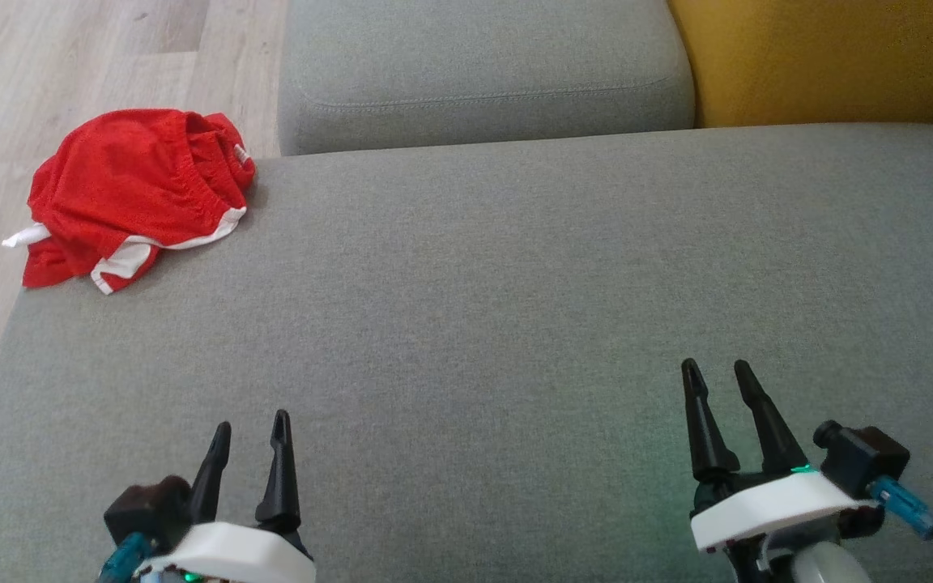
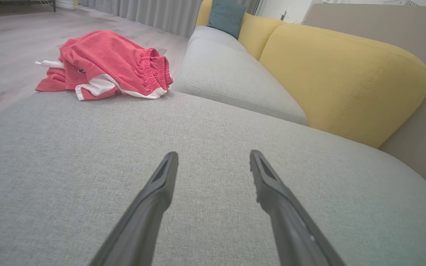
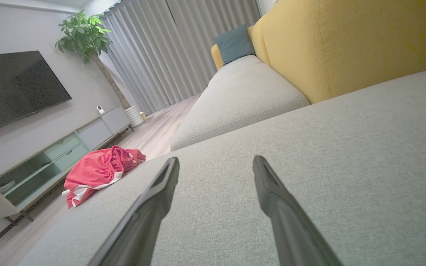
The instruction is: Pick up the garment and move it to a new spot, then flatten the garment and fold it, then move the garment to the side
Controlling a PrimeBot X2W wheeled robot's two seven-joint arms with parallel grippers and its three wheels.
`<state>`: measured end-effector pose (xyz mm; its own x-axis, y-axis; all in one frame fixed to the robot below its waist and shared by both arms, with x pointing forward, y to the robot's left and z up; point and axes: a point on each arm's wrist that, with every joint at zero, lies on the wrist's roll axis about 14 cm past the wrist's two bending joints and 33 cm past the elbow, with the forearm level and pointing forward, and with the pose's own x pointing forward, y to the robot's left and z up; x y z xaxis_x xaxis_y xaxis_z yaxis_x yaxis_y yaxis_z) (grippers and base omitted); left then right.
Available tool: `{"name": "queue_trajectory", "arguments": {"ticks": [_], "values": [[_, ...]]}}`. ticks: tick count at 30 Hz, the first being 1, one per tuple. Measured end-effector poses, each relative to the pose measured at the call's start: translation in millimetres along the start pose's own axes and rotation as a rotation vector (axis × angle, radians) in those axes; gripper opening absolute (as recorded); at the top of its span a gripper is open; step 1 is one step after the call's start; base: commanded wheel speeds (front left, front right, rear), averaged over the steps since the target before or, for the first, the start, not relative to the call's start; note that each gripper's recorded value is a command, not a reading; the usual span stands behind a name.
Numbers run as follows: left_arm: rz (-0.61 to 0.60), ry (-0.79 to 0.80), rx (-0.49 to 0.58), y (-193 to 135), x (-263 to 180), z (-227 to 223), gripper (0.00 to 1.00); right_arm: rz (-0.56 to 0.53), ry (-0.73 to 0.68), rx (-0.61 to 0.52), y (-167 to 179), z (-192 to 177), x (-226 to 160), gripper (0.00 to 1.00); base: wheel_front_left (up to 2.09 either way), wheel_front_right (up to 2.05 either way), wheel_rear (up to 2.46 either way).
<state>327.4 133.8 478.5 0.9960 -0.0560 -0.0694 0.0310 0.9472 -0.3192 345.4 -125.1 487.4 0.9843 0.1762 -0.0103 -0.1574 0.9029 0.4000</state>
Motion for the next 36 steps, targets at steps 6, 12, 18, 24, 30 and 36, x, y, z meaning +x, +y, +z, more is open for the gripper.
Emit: {"name": "queue_trajectory", "arguments": {"ticks": [6, 12, 18, 24, 30, 36], "values": [[-0.015, -0.036, 0.081, -5, 1, 7, 1.0, 0.026, -0.009, -0.082, 6, 0, -1, 1.0, 0.0, 0.0, 0.0], [-0.027, -0.061, 0.144, -10, -2, 10, 1.0, 0.047, -0.024, -0.151, 10, 3, 1, 1.0, 0.0, 0.0, 0.0], [-0.042, -0.088, 0.205, -15, -2, 14, 1.0, 0.065, -0.033, -0.22, 13, 4, 2, 1.0, 0.0, 0.0, 0.0], [-0.056, -0.12, 0.262, -20, -2, 19, 1.0, 0.085, -0.04, -0.286, 17, 4, 2, 1.0, 0.0, 0.0, 0.0], [-0.059, -0.129, 0.286, -21, -3, 20, 1.0, 0.092, -0.041, -0.312, 18, 3, 2, 1.0, 0.0, 0.0, 0.0], [-0.051, -0.123, 0.275, -19, -2, 19, 1.0, 0.085, -0.034, -0.31, 15, 1, 2, 1.0, 0.0, 0.0, 0.0]]}}
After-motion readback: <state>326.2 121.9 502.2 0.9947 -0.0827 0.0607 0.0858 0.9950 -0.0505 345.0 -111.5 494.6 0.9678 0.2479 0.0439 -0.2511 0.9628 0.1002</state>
